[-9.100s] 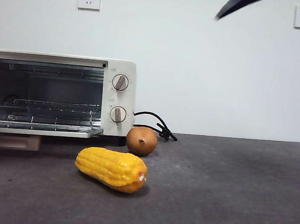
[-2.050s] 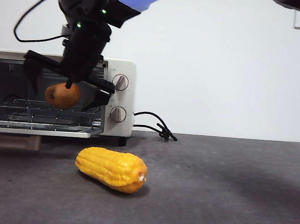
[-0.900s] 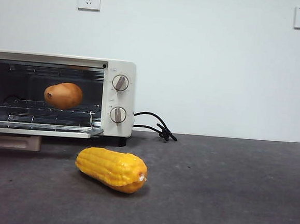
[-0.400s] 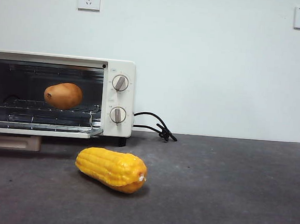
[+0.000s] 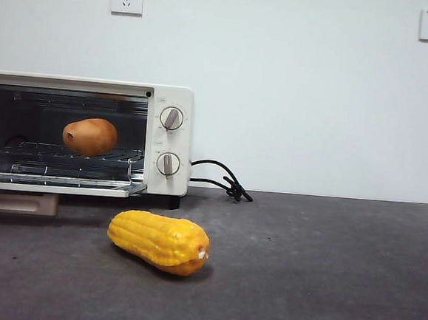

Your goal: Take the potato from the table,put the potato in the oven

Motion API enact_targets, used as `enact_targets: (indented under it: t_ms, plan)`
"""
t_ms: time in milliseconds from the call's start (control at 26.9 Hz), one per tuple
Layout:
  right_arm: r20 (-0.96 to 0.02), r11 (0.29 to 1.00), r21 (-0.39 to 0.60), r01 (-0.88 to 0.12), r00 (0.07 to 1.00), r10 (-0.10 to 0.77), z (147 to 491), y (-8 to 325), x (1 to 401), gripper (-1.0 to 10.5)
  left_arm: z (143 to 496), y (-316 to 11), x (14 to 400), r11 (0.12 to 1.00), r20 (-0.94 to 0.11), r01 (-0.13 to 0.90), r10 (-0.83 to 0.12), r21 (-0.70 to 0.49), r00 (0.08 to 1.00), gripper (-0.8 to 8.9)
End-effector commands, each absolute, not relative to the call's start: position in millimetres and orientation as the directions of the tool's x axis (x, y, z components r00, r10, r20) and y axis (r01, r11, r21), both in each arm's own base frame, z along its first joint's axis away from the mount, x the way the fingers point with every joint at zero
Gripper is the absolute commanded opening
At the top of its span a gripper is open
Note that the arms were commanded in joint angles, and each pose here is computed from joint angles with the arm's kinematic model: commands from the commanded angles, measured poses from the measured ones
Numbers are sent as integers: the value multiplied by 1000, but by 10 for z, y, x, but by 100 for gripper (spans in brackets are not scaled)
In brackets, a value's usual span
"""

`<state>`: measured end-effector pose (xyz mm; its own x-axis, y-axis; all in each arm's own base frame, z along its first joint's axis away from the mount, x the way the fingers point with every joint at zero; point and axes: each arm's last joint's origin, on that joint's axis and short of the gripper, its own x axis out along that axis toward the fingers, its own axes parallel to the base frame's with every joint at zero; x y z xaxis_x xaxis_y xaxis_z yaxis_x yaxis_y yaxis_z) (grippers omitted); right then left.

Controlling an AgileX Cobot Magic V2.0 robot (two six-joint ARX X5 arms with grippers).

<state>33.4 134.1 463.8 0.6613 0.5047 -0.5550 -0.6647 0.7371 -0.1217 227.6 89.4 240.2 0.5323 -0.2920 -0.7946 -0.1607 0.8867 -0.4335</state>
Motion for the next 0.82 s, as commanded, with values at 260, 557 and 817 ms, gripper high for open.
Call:
enact_targets:
  t_ms: [260,557,817]
  plan:
    - [-561,832,-18,-555,694,451,4311,954,298,-3,2012,1375,2361,636,-652,-287,-464,-716,599,-9]
    - [-500,879,27,-475,756,424,4260,707,287,-3,1725,1617,2349,573,-669,-381,-456,-725,587,-9]
    - [-472,897,12,-441,789,394,4269,691,296,-3,1512,1665,2396,579,-722,-445,-438,-683,536,-9]
